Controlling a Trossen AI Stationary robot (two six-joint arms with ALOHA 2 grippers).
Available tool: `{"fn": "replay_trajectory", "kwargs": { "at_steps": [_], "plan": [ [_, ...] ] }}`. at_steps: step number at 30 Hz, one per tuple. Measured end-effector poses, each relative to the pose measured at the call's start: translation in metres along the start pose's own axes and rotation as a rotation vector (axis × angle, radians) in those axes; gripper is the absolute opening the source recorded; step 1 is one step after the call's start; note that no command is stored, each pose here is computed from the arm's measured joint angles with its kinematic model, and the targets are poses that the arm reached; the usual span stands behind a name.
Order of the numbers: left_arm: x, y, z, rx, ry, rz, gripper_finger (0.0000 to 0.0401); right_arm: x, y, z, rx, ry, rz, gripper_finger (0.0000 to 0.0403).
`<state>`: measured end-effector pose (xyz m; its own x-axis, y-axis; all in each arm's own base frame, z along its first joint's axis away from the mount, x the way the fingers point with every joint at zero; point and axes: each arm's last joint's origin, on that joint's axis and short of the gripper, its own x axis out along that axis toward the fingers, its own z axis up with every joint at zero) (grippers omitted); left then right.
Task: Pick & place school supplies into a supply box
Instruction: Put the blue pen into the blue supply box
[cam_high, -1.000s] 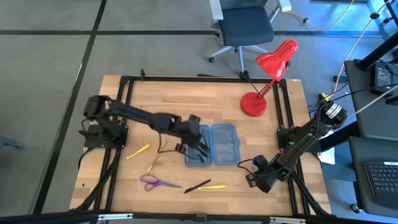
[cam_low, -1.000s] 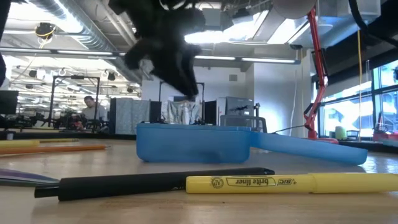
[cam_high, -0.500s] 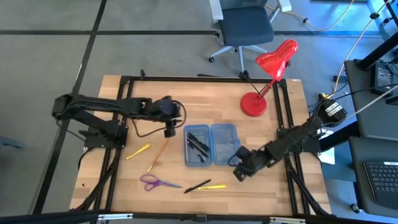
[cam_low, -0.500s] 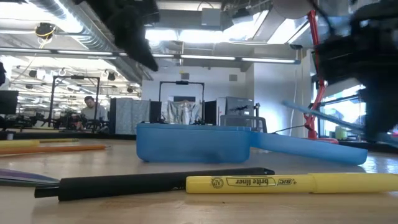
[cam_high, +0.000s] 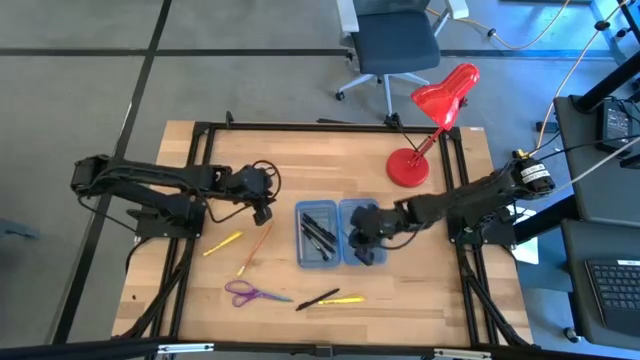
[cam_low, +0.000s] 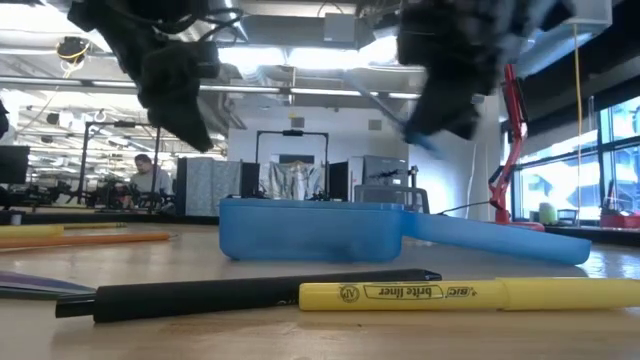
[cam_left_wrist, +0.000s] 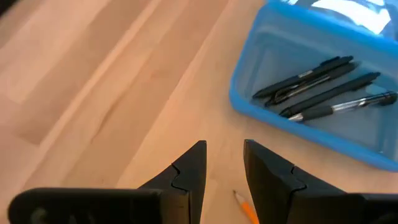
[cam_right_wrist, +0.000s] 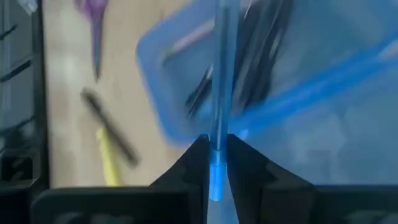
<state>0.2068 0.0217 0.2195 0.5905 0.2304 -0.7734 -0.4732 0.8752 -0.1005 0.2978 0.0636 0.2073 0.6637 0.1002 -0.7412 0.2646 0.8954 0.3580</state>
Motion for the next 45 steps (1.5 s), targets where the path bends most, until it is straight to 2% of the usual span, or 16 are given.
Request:
{"fn": "replay_trajectory", "kwargs": {
  "at_steps": [4,9,15,21,23,30,33,39,45],
  "plan": [
    [0.002,0.001,-0.004,-0.014,0.024,0.008,0.01,0.009,-0.001,0.022,-0.062,-0.065,-0.013,0.0049],
    [0.001,0.002,-0.007,-0.011,0.058,-0.005,0.01,0.036,0.0,0.041,-0.044,-0.044,-0.036,0.0049],
    [0.001,0.004,-0.012,-0.063,0.111,0.024,0.01,0.076,0.0,0.048,-0.083,0.131,-0.056,0.0049],
    [0.0,0.007,-0.018,-0.126,0.169,0.071,0.01,0.095,0.001,0.053,-0.051,0.243,-0.125,0.0049],
    [-0.001,0.009,-0.021,-0.156,0.178,0.119,0.01,0.098,0.0,0.054,-0.038,0.257,-0.136,0.0049],
    [-0.007,0.022,-0.035,-0.269,0.221,0.4,0.01,0.101,-0.005,0.054,-0.002,0.269,-0.154,0.0049],
    [-0.01,0.025,-0.039,-0.34,0.246,0.451,0.01,0.101,-0.005,0.054,-0.006,0.27,-0.154,0.0049],
    [-0.01,0.03,-0.039,-0.347,0.215,0.535,0.01,0.101,-0.005,0.054,-0.008,0.269,-0.153,0.0049],
    [-0.001,0.044,-0.037,-0.39,0.273,0.609,0.01,0.101,-0.005,0.054,-0.01,0.276,-0.157,0.0049]
  ]
}}
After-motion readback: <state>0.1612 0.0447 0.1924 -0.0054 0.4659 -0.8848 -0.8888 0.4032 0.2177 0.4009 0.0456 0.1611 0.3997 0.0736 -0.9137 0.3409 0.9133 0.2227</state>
